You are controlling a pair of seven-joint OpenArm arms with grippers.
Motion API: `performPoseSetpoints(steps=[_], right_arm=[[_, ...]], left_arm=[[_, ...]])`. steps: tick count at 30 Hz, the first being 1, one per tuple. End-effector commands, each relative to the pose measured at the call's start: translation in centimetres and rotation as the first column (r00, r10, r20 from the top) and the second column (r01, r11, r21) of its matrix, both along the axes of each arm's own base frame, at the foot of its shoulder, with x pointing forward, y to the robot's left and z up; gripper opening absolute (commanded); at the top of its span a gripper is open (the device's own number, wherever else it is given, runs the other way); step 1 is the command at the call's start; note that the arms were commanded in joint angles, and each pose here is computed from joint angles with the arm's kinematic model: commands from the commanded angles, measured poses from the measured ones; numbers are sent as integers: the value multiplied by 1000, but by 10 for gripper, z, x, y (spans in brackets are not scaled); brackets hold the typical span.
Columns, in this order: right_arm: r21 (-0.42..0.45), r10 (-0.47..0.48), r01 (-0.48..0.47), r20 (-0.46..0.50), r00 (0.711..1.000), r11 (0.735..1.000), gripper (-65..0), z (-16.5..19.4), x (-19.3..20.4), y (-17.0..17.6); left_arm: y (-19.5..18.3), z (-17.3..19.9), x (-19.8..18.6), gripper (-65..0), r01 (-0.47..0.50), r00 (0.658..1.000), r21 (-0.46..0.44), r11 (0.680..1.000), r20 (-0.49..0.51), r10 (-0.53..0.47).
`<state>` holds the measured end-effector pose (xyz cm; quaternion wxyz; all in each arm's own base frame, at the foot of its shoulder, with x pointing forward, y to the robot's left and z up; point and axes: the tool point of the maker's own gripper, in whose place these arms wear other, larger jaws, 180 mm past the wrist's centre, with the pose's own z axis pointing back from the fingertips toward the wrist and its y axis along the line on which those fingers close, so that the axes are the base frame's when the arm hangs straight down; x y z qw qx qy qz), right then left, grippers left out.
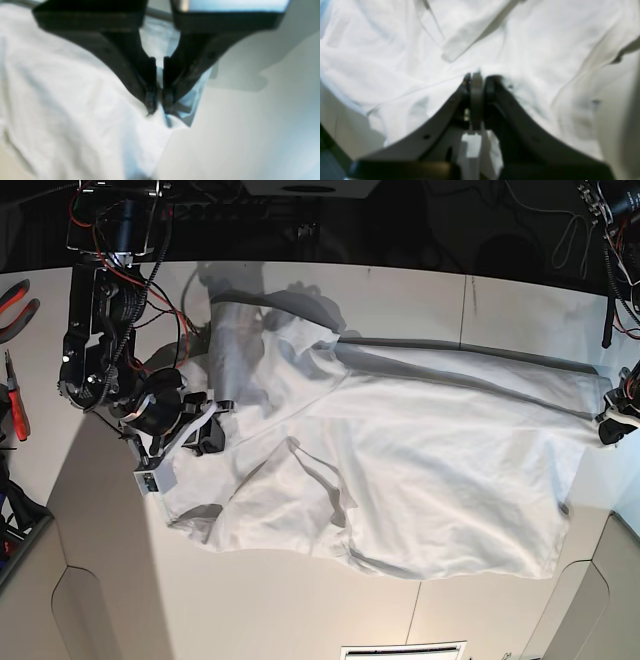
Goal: Layout the t-shirt on the table in an organized manner, then fold the t-shirt properly
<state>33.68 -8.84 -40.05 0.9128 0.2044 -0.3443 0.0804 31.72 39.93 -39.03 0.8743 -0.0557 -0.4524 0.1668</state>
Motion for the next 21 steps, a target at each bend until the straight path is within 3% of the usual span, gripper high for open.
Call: performPoseSetpoints(steps=[1, 9, 18, 19, 21], right_arm=[[-5, -22, 22, 64, 998, 1000, -650, 17, 18, -4], [-82, -84, 89, 70, 994, 993, -650, 16, 28, -21], [-84, -99, 105, 69, 993, 991, -650, 16, 29, -23], [-84, -108, 114, 68, 992, 990, -615, 15, 29, -24], [-78, -115, 121, 84, 990, 990, -469, 18, 32, -25]], left_arm=[[16, 23, 10, -650, -19, 998, 42, 999, 60, 17], [19, 25, 11, -650, -20, 998, 74, 997, 64, 15], [19, 27, 12, -642, -23, 997, 76, 997, 80, 16], [19, 27, 13, -572, -24, 996, 75, 997, 84, 17], [20, 28, 13, -470, -26, 996, 77, 997, 89, 19]])
